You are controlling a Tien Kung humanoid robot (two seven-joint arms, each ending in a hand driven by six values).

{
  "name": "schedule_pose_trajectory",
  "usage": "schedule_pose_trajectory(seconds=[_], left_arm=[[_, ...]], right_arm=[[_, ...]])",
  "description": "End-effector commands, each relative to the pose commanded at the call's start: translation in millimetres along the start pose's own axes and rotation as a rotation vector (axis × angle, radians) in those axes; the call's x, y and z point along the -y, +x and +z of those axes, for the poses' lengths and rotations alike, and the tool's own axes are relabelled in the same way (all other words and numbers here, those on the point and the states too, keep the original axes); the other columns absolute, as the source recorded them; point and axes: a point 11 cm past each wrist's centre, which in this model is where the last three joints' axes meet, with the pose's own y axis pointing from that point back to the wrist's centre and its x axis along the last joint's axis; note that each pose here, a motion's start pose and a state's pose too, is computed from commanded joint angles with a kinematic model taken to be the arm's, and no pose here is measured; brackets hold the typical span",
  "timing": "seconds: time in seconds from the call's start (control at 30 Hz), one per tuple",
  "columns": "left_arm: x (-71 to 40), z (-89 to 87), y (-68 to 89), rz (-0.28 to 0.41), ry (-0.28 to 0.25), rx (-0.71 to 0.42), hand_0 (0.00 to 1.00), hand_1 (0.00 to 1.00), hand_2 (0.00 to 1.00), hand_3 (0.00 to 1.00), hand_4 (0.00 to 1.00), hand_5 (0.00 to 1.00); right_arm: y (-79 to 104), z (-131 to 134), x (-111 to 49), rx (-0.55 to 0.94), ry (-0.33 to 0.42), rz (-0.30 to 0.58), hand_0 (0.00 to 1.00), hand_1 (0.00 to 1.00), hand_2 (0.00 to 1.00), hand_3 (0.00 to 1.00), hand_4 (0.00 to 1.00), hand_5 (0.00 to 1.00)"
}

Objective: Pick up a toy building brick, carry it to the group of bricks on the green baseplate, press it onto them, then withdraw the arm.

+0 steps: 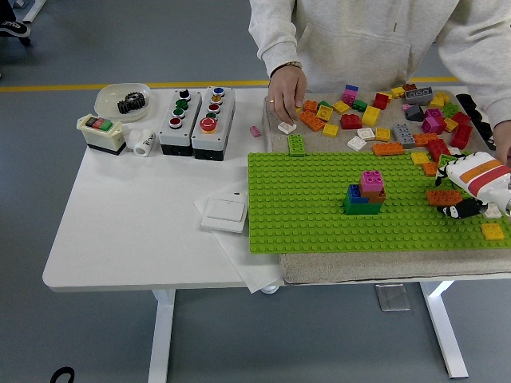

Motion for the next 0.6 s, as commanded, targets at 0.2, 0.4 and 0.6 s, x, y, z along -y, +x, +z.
schedule_pose_trajectory(seconds=[0.2, 0.4, 0.6], left_arm=[[-0.3, 0.9, 1.3, 0.003, -0.003, 0.002, 0.865, 0.847, 0.847, 0.642, 0.726, 0.616], [-0.6, 1.6, 2.4, 0.005, -0.006, 0.004, 0.866, 0.848, 0.847, 0.642, 0.725, 0.615], [-0.9, 2.1, 3.5, 0.006, -0.007, 0.006, 0.868, 0.848, 0.847, 0.641, 0.726, 0.615]], right_arm=[[-2.7, 2.3, -1.1, -0.005, -0.004, -0.011, 0.596, 0.650, 0.672, 0.599, 0.789, 0.384], [-3.3, 2.9, -1.2, -0.009, -0.005, -0.013, 0.592, 0.650, 0.661, 0.580, 0.778, 0.387], [-6.3, 4.3, -1.7, -0.005, -0.013, -0.020, 0.584, 0.649, 0.654, 0.572, 0.772, 0.390]])
